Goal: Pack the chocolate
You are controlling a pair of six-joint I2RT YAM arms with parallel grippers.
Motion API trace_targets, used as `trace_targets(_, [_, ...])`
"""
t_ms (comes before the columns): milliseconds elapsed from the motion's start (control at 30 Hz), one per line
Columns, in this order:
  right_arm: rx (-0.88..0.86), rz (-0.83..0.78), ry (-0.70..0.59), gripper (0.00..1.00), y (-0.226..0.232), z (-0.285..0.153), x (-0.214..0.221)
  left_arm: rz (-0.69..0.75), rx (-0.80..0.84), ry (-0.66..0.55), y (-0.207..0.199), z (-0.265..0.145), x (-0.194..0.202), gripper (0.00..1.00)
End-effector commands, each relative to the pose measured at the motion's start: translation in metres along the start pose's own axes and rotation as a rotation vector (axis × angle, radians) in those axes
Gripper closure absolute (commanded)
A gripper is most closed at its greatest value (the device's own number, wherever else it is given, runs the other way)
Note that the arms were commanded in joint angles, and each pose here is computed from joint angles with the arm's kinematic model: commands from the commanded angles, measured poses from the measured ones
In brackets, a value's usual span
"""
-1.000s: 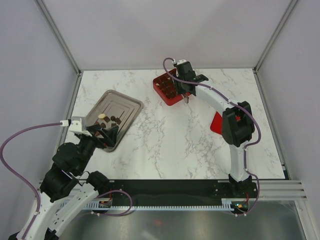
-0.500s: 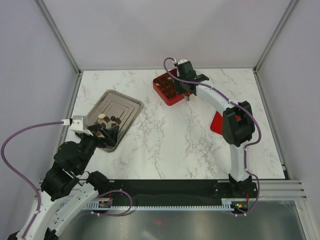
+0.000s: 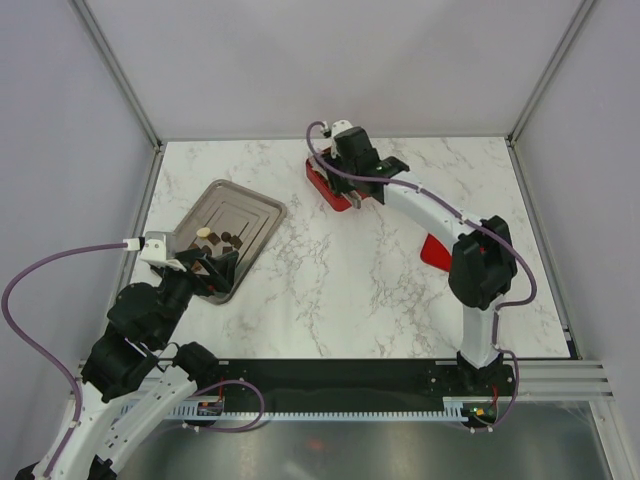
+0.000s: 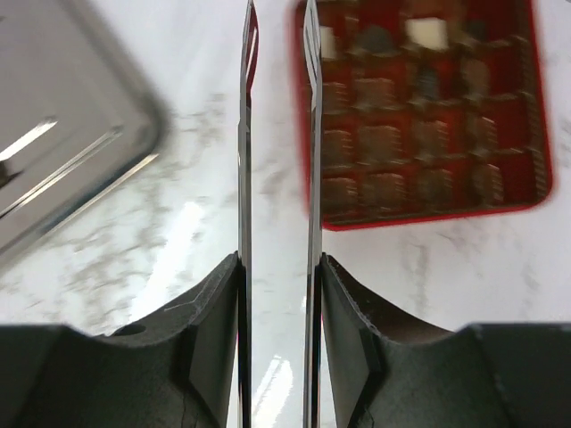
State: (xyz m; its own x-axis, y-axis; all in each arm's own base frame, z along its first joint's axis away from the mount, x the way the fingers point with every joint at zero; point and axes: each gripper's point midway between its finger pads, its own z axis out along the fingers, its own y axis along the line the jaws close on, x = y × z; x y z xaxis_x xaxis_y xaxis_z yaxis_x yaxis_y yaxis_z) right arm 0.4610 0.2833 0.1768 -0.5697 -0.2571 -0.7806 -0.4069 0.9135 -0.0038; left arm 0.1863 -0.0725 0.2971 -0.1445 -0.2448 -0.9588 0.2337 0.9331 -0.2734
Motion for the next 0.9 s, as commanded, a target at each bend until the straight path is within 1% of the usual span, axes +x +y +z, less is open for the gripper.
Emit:
trace_targets(0, [-0.184, -0.104, -0.098, 0.54, 0.084, -0.021, -0.012, 0.018, 0.009, -0.048, -0.001, 0.000, -0.011, 0.00])
trace_targets(33, [-0.211, -0.144, -0.098, 0.54, 0.096, -0.021, -0.007, 0.016, 0.010, -0.049, -0.001, 0.000, -0.011, 0.00])
trace_targets(67, [-0.259, -0.182, -0.089, 0.53, 0.121, -0.024, 0.003, 0.015, 0.010, -0.051, -0.001, -0.001, -0.011, 0.00])
trace_targets(133, [-0.328, -0.233, -0.084, 0.52, 0.154, -0.029, 0.015, 0.013, 0.012, -0.058, -0.001, -0.002, -0.012, 0.00])
trace_targets(333, [-0.413, -0.302, -0.048, 0.50, 0.203, -0.034, 0.046, 0.012, 0.013, -0.061, 0.000, -0.003, -0.012, 0.00])
trace_targets(600, [-0.430, -0.335, 0.032, 0.49, 0.226, -0.012, 0.084, 0.011, 0.014, -0.063, -0.001, -0.003, -0.013, 0.00])
trace_targets(700, [-0.432, -0.339, 0.046, 0.49, 0.230, -0.005, 0.090, 0.010, 0.013, -0.065, 0.000, -0.003, -0.013, 0.00])
trace_targets(733, [-0.459, -0.339, 0.047, 0.49, 0.236, -0.006, 0.089, 0.011, 0.012, -0.064, 0.000, -0.003, -0.013, 0.00])
trace_targets(867, [-0.475, -0.351, 0.083, 0.48, 0.246, 0.004, 0.104, 0.011, 0.011, -0.064, 0.000, -0.002, -0.013, 0.00])
